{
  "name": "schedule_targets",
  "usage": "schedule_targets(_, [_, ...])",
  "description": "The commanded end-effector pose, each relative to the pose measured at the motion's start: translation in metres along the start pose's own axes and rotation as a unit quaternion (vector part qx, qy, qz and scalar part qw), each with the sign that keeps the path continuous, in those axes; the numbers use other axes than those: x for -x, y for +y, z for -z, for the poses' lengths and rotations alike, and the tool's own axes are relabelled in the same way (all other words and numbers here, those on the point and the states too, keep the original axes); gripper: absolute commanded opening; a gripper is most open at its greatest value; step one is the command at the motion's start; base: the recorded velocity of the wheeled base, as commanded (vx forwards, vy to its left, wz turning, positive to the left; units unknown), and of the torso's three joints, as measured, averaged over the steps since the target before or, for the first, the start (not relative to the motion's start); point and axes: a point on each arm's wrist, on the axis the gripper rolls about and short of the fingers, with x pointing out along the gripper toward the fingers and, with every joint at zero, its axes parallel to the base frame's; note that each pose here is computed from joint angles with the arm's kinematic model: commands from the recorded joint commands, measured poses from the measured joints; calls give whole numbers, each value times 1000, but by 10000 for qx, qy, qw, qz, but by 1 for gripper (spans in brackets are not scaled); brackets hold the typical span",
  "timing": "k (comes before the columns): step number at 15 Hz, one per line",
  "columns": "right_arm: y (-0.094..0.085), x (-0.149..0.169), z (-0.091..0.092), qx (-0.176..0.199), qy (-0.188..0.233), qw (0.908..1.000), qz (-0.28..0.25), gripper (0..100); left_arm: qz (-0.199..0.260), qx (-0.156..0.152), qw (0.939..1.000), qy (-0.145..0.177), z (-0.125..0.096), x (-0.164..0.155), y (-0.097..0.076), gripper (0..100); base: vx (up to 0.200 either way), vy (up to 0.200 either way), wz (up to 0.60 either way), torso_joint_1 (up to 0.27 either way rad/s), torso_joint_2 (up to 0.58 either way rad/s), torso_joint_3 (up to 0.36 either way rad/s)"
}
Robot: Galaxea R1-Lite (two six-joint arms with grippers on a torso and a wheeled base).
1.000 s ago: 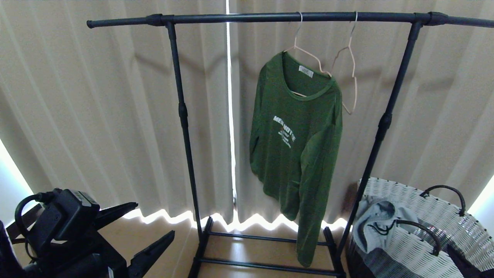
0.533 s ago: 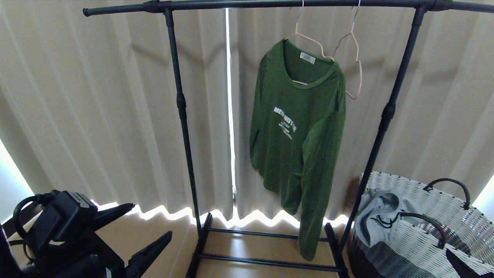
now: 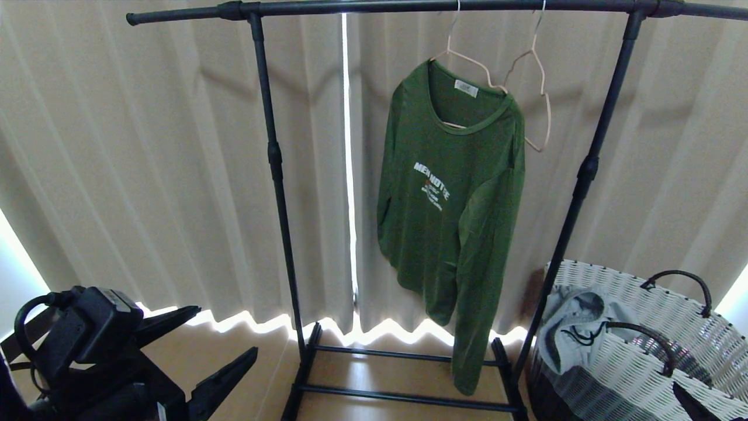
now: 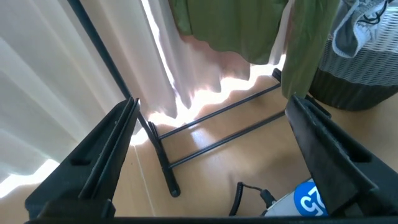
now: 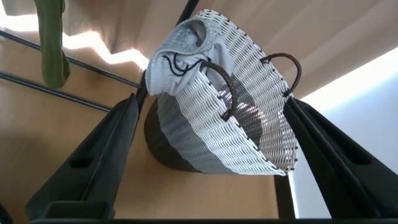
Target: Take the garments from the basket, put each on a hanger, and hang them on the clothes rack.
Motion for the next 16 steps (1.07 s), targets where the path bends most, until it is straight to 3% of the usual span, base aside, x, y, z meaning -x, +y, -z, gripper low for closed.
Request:
schedule_targets(1, [0, 0, -1, -1, -11, 10000, 1, 100, 7, -1, 10000, 15, 1, 0, 0, 100, 200, -200, 0, 7, 2, 2])
schedule_targets(7, [0, 0, -1, 7, -5, 10000, 15, 100, 7, -1, 10000, 15, 1, 1, 0, 100, 200, -200, 0, 5, 3, 6])
schedule_targets(13, [0, -1, -1, 24, -13, 10000, -54, 100, 2, -7, 10000, -62, 0, 3, 0, 100, 0, 0, 0, 0, 0, 0])
schedule_targets(16, [1, -13, -9, 441, 181, 9987, -176, 100, -4, 28, 9999, -107, -3, 2, 0, 100, 0, 0, 0, 0, 0, 0])
